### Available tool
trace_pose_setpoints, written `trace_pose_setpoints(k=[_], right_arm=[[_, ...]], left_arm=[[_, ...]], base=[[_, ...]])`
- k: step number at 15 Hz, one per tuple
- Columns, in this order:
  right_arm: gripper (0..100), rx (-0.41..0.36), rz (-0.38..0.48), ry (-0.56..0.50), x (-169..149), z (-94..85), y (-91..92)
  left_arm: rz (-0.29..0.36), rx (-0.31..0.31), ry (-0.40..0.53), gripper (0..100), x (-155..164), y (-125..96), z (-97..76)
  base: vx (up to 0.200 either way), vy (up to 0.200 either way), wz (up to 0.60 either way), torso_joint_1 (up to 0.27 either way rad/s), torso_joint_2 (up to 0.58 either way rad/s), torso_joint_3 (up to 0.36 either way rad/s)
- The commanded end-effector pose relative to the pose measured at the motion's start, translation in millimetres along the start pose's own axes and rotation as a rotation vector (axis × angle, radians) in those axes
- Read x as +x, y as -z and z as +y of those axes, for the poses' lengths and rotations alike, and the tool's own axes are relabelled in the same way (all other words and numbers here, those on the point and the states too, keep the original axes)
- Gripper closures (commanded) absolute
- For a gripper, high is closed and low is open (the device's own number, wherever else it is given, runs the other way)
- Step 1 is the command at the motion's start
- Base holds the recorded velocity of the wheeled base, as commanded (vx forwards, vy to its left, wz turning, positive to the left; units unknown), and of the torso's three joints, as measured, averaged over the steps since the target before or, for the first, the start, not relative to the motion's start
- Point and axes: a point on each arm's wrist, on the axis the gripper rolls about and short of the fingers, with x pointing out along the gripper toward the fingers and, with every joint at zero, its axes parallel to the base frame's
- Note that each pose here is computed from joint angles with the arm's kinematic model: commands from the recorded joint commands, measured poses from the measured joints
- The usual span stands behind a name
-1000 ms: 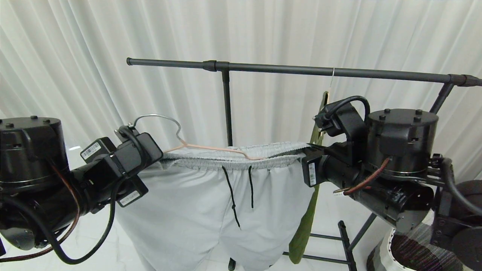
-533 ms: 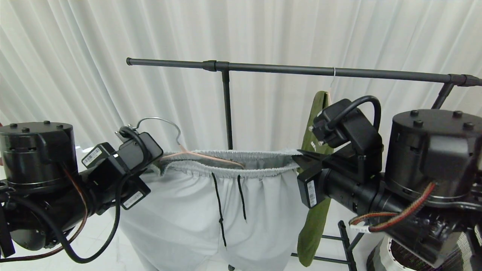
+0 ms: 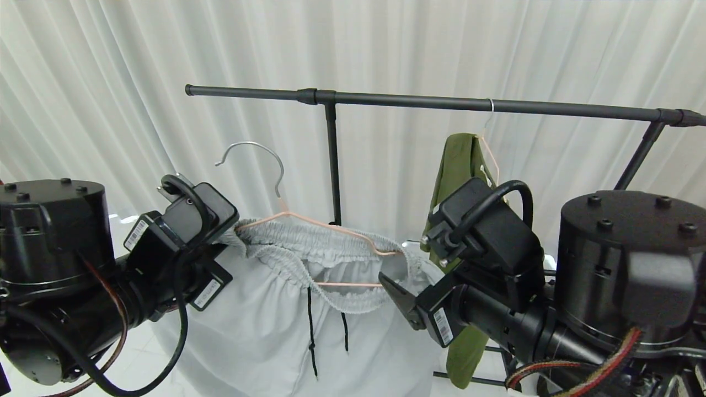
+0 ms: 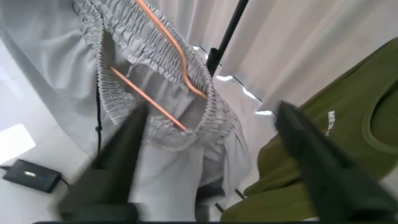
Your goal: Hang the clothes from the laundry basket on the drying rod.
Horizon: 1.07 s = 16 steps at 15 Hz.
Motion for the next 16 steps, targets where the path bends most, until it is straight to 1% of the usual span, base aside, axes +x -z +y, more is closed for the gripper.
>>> trace_pose_setpoints(k=[1,2,4,5,8,9,11,16], right_arm=[[0,-0.024,0.003,-0.001,2.5,0.3,0.6],[0,-0.049,0.008,-0.011,4.5,2.2,2.1],[0,-0.104,0.014,-0.039,9.5,5.7,4.3],[0,-0.118,0.011,-0.047,14.2,7.6,2.9],[0,-0.129,0.035,-0.047,35.1,16.6,6.8],[0,-0.135,0.052,-0.043,40.3,17.2,8.8],[0,-0.149,0.086,-0.047,41.7,15.9,9.6],[0,-0.147,0.084,-0.070,42.5,15.1,8.7]], left_arm=[[-0.036,0.005,0.014,100,-9.9,-2.7,-3.6],[-0.052,0.010,0.027,100,-14.5,-3.7,-7.0],[-0.060,0.014,0.038,100,-17.1,-3.5,-9.6],[-0.063,0.015,0.039,100,-17.6,-3.9,-9.8],[-0.095,0.024,0.061,100,-22.2,-8.6,-14.1],[-0.109,0.029,0.069,100,-24.7,-10.4,-15.9],[-0.115,0.035,0.071,100,-25.8,-11.1,-16.4],[-0.127,0.039,0.081,100,-27.1,-12.7,-18.1]], base=[[0.000,0.000,0.00,0.000,0.00,0.000],[0.000,0.000,0.00,0.000,0.00,0.000],[0.000,0.000,0.00,0.000,0.00,0.000],[0.000,0.000,0.00,0.000,0.00,0.000],[0.000,0.000,0.00,0.000,0.00,0.000],[0.000,0.000,0.00,0.000,0.00,0.000],[0.000,0.000,0.00,0.000,0.00,0.000],[0.000,0.000,0.00,0.000,0.00,0.000]])
